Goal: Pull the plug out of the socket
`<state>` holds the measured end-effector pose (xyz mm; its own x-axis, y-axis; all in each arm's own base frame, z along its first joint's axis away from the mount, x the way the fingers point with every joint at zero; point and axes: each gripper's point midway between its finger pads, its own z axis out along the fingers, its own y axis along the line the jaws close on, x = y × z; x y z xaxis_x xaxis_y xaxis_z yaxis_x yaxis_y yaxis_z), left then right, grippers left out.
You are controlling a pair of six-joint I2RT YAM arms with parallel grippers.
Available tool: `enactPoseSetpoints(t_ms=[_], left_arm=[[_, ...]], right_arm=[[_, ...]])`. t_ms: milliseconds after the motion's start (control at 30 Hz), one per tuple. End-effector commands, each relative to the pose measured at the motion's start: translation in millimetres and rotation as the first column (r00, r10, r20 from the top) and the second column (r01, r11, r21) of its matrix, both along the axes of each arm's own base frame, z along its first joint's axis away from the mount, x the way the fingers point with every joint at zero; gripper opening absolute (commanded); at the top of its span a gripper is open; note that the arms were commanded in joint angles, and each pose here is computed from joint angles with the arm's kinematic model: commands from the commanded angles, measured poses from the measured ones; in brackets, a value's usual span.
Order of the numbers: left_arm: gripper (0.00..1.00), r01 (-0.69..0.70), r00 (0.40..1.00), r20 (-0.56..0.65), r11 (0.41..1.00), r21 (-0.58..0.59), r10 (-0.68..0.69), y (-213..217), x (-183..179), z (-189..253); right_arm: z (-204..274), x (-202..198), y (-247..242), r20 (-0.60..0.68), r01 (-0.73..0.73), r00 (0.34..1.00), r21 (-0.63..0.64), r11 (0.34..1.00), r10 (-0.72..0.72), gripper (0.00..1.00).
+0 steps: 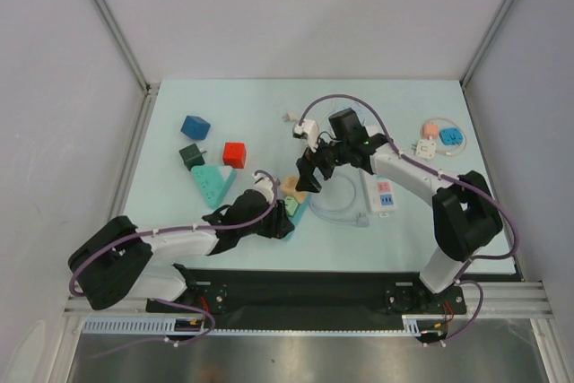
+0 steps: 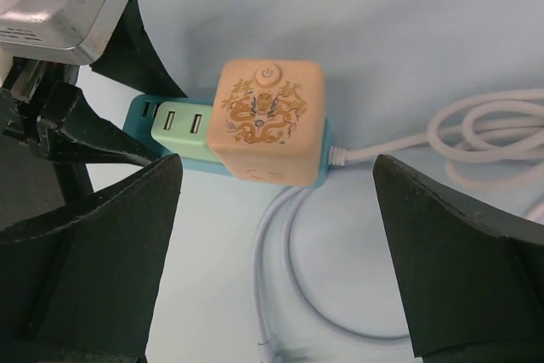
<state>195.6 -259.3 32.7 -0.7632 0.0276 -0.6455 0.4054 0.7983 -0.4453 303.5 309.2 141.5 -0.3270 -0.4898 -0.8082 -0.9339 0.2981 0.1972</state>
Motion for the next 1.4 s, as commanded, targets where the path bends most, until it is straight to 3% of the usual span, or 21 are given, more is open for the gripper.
enactPoseSetpoints(t_ms=[0, 467, 667, 767, 800, 867, 900, 967, 1000, 1233, 1300, 1367], left_arm=[[0.05, 0.052, 0.997, 0.052, 0.998, -0.024, -0.05, -9, -5, 13], [0.05, 0.05, 0.994, 0.101, 0.997, -0.062, -0.044, -9, -8, 27], [0.05, 0.048, 0.993, 0.111, 0.995, -0.085, -0.038, -9, -10, 32], [0.05, 0.02, 0.992, 0.123, 0.996, -0.087, -0.009, -5, -7, 33], [0.05, 0.012, 0.992, 0.123, 0.996, -0.091, -0.001, -4, -6, 34], [0.05, -0.003, 0.992, 0.122, 0.996, -0.092, 0.015, -1, -6, 32], [0.05, -0.011, 0.993, 0.12, 0.995, -0.1, 0.023, 0, -7, 33], [0.08, -0.029, 0.991, 0.124, 0.994, -0.109, 0.042, 2, -6, 34], [0.12, -0.037, 0.991, 0.125, 0.991, -0.129, 0.053, 3, -7, 36], [0.81, -0.063, 0.984, 0.149, 0.97, -0.236, 0.101, 6, -9, 57], [0.93, -0.063, 0.982, 0.155, 0.966, -0.252, 0.104, 8, -10, 59], [0.98, -0.052, 0.978, 0.18, 0.959, -0.279, 0.105, 9, -11, 68]], right_arm=[[-8, -6, 14, 0.002, -0.03, 1.0, -0.044, 0.999, 0.03, 1.0], [-35, 7, 41, -0.026, 0.072, 0.997, -0.13, 0.989, -0.076, 0.97], [-49, 8, 45, -0.021, 0.12, 0.992, -0.199, 0.973, -0.126, 0.85], [-57, 5, 42, -0.018, 0.123, 0.991, -0.233, 0.965, -0.131, 0.7], [-57, 6, 41, -0.012, 0.13, 0.991, -0.237, 0.963, -0.137, 0.57], [-61, 5, 36, -0.009, 0.138, 0.989, -0.256, 0.957, -0.145, 0.43], [-62, 7, 34, 0.001, 0.15, 0.988, -0.264, 0.953, -0.155, 0.25], [-61, 6, 30, 0.008, 0.152, 0.988, -0.269, 0.951, -0.156, 0.1], [-61, 5, 29, 0.009, 0.153, 0.988, -0.269, 0.951, -0.156, 0.0], [-39, 7, 23, 0.002, 0.138, 0.99, -0.155, 0.978, -0.139, 0.0], [-39, 5, 19, -0.021, 0.134, 0.99, -0.132, 0.982, -0.138, 0.0], [-33, 9, 16, -0.015, 0.144, 0.989, -0.1, 0.985, -0.146, 0.0]])
